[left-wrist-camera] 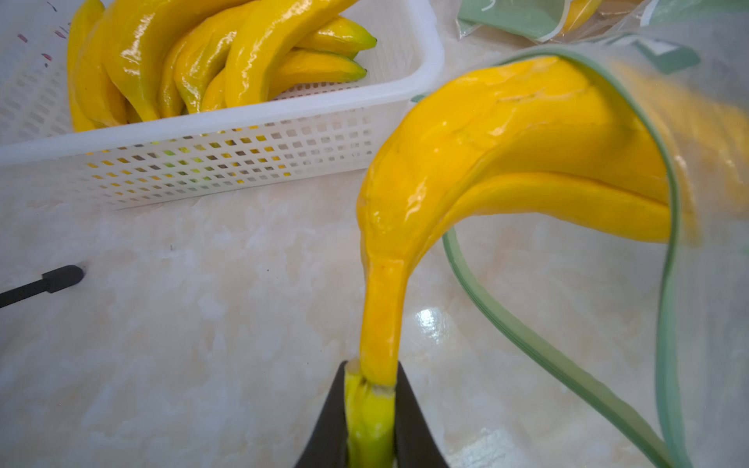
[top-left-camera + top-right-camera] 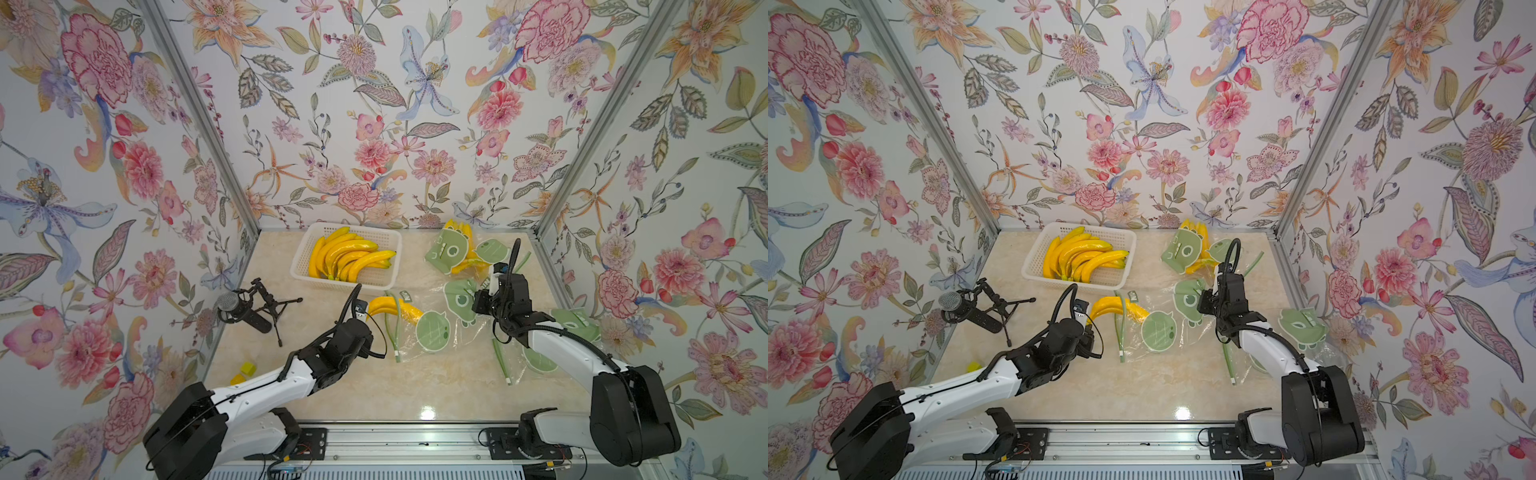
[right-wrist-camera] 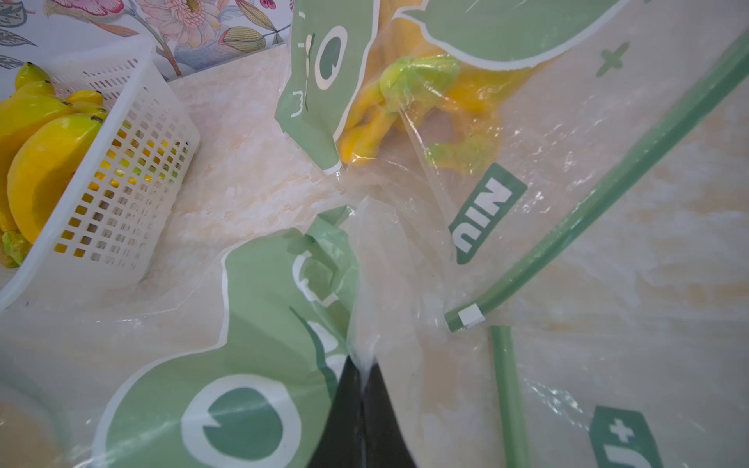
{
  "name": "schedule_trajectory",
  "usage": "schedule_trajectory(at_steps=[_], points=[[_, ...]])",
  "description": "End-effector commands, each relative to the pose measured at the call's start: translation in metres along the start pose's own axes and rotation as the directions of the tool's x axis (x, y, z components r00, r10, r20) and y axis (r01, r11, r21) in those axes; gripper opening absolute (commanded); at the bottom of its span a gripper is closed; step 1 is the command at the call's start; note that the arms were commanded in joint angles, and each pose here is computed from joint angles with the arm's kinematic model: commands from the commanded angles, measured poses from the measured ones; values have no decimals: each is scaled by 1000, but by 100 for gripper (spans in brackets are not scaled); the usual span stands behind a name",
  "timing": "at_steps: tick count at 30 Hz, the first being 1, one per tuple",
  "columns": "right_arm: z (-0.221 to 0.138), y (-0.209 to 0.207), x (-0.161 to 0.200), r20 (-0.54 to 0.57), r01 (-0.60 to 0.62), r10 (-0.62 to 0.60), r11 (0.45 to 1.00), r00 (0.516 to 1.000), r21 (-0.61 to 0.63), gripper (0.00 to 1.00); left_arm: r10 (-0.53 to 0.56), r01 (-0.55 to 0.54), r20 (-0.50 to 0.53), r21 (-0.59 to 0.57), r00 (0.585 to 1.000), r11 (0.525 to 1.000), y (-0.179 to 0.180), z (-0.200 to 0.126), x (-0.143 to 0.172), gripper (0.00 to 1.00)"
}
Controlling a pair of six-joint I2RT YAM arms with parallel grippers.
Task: Open the zip-top bag and take out the banana
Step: Pick up the banana from the zipper food storage bag, then place the banana in the basket.
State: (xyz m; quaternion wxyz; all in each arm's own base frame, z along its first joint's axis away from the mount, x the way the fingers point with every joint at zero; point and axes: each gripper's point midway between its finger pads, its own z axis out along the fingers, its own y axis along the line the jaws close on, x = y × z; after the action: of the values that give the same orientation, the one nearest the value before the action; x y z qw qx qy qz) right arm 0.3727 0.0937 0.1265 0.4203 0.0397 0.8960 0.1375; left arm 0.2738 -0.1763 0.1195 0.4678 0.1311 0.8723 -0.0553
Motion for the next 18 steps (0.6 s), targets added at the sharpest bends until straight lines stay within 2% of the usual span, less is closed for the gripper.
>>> schedule_trajectory(at_steps=[1, 3, 8, 12, 18], points=[[-3, -5, 0, 8, -3, 3, 1000, 1000, 22, 0, -81, 79, -4, -139, 997, 987, 44, -13, 7, 9], [-3, -10, 2, 4, -8, 8, 999, 1000, 32, 0, -136, 135, 6, -200, 991, 970, 67, -23, 7, 9], [-5, -15, 5, -5, -24, 24, 999, 1000, 45, 0, -243, 260, 98, -241, 965, 935, 105, -45, -7, 9], [-5, -14, 8, -15, -23, 23, 999, 1000, 39, 0, -255, 285, 145, -247, 956, 926, 116, -54, -29, 9], [-8, -9, 9, -18, -15, 16, 999, 1000, 29, 0, -246, 293, 201, -250, 948, 923, 122, -52, -79, 9]])
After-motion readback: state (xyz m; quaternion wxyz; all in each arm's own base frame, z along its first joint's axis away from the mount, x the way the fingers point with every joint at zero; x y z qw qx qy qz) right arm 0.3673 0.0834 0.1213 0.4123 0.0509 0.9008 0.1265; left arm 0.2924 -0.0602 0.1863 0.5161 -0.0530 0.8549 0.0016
